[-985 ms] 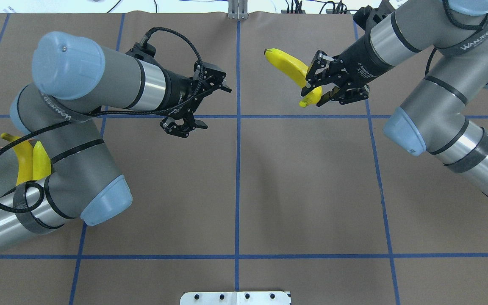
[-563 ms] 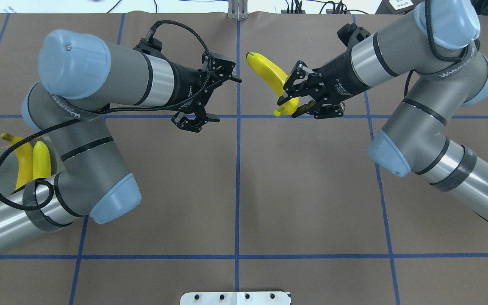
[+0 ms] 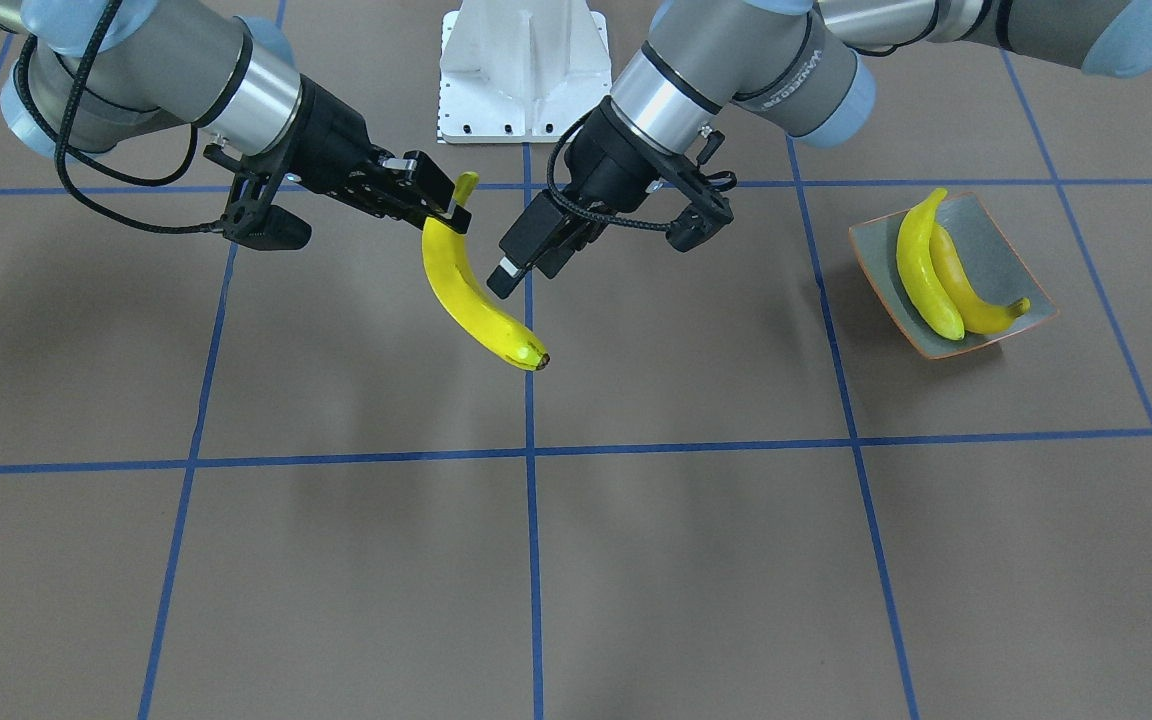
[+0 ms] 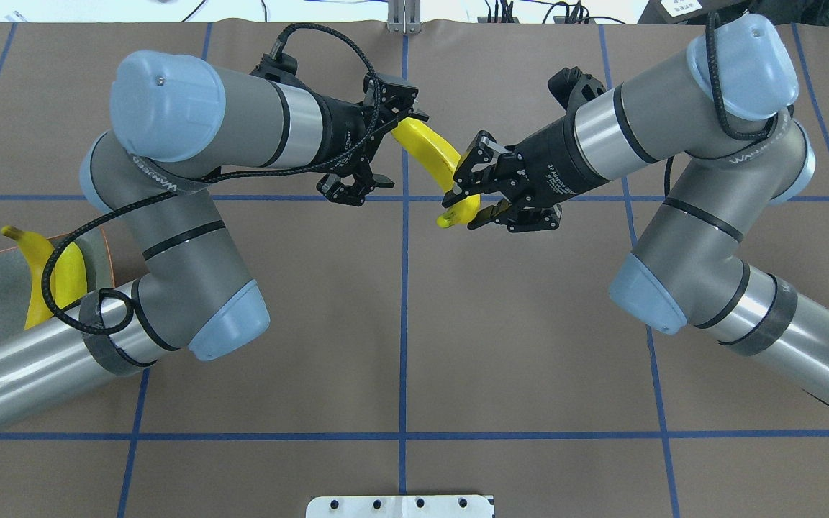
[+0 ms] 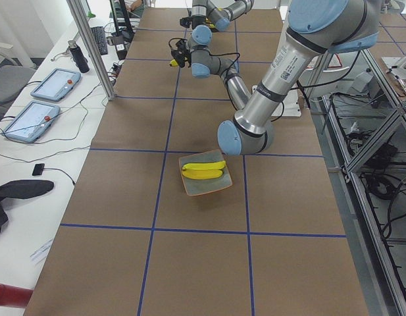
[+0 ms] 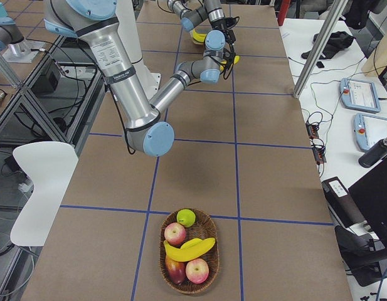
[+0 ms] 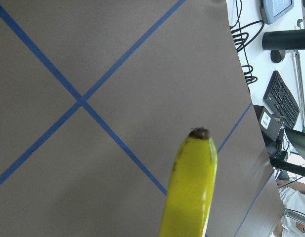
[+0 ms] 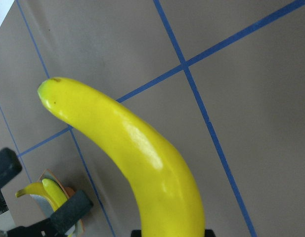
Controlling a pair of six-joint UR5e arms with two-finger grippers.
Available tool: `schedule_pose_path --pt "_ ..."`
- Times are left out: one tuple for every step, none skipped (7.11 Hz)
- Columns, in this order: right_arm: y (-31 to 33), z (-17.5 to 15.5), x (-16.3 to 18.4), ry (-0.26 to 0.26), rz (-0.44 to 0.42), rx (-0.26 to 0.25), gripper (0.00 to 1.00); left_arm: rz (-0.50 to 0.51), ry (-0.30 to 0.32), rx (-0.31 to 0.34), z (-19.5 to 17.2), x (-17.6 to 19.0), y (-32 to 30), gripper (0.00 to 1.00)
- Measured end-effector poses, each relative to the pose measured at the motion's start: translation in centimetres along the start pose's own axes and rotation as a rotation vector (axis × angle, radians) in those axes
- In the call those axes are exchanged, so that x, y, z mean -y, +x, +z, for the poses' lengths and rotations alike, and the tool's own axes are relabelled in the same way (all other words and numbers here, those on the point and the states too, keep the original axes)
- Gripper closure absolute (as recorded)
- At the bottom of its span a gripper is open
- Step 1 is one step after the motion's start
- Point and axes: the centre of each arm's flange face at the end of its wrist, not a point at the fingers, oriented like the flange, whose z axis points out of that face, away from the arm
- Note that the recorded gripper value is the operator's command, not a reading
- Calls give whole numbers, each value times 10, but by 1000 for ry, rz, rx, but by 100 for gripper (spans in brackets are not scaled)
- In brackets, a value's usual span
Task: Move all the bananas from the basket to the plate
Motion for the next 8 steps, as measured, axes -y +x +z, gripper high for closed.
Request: schedule_pose_path --pt "-2 -1 -4 -5 13 7 100 1 1 -5 2 0 1 0" --pt "-4 -4 -7 -6 33 26 100 3 -3 -9 3 -1 -1 0" --pt "-4 -7 -7 2 57 55 100 5 -11 -11 5 -4 -2 0" --pt "-5 -8 -7 17 86 87 100 6 -20 -12 5 -8 -4 0" --pt "-6 -9 -7 27 110 115 100 7 -25 -14 5 -11 -4 0" --pt "-6 -8 -8 31 126 135 100 9 -30 -17 5 -13 -4 0" --pt "-6 -7 -9 30 137 144 100 11 -34 -26 5 -14 -3 0" --pt "-6 -6 -11 25 143 152 100 13 -35 -34 5 -16 -4 0"
